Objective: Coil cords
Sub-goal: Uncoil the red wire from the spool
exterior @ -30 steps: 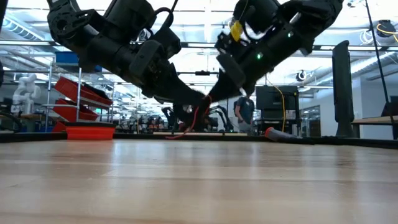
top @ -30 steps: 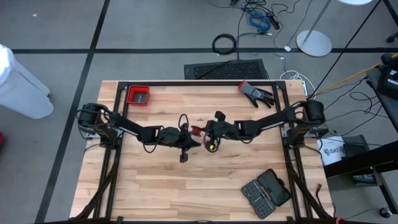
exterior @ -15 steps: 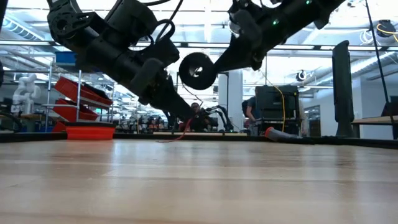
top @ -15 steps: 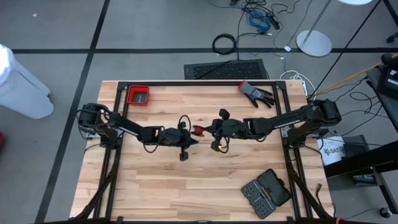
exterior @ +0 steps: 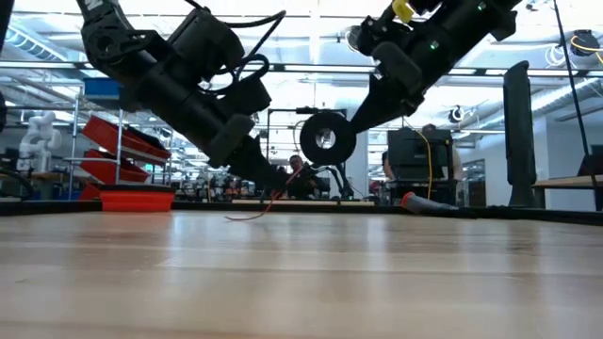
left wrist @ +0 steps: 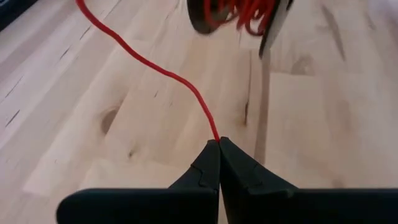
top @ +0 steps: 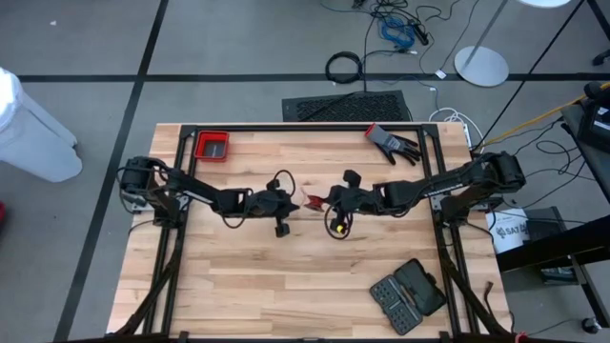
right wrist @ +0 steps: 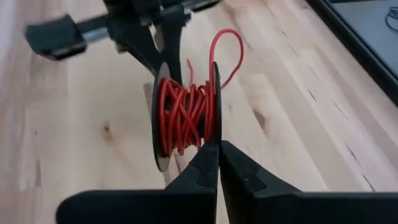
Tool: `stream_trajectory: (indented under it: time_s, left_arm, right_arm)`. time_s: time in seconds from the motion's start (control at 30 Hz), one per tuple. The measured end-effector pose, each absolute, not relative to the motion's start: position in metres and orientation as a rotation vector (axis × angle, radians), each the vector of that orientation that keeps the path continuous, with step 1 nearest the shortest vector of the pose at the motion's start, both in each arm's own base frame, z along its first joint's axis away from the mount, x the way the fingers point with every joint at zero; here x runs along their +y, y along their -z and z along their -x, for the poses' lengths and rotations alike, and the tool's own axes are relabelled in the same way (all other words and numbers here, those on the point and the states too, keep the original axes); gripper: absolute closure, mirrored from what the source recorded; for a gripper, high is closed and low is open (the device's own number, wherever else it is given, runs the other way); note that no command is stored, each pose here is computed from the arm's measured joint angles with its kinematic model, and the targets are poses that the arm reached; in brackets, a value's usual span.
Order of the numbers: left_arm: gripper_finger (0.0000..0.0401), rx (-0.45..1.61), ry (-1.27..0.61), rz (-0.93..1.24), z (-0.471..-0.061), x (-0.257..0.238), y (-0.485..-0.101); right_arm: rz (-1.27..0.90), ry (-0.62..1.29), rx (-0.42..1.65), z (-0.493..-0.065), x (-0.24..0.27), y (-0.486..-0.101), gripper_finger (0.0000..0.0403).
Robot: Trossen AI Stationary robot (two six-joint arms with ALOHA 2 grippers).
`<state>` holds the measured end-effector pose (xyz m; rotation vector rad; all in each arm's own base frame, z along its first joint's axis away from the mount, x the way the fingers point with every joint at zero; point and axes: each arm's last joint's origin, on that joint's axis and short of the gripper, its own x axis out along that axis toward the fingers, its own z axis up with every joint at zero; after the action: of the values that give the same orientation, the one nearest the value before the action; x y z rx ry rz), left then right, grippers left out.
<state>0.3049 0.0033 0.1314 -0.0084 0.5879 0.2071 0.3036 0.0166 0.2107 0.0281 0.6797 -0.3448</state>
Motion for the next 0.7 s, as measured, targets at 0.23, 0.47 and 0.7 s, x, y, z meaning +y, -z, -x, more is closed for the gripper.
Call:
stream_trajectory:
  time_s: [0.23,0.47,0.7]
  left_arm:
    - [0.0397,0.507,-0.193,0.014,-0.301,0.003,-0.157]
    - [0.0397,0.396,-0.122,0.032,-0.294,-0.004,-0.186]
    - [0.0397,0.328,-0.085,0.033,-0.293,-0.014,-0.198]
  right_arm:
    - [-0.008,0.414,0.71,-0.301,0.016,-0.206,0.0403]
    - [0.005,0.448,0.725,-0.303,0.015,-0.201,0.0403]
    - [0.018,0.503,0.708,-0.303,0.013,-0.202,0.0403]
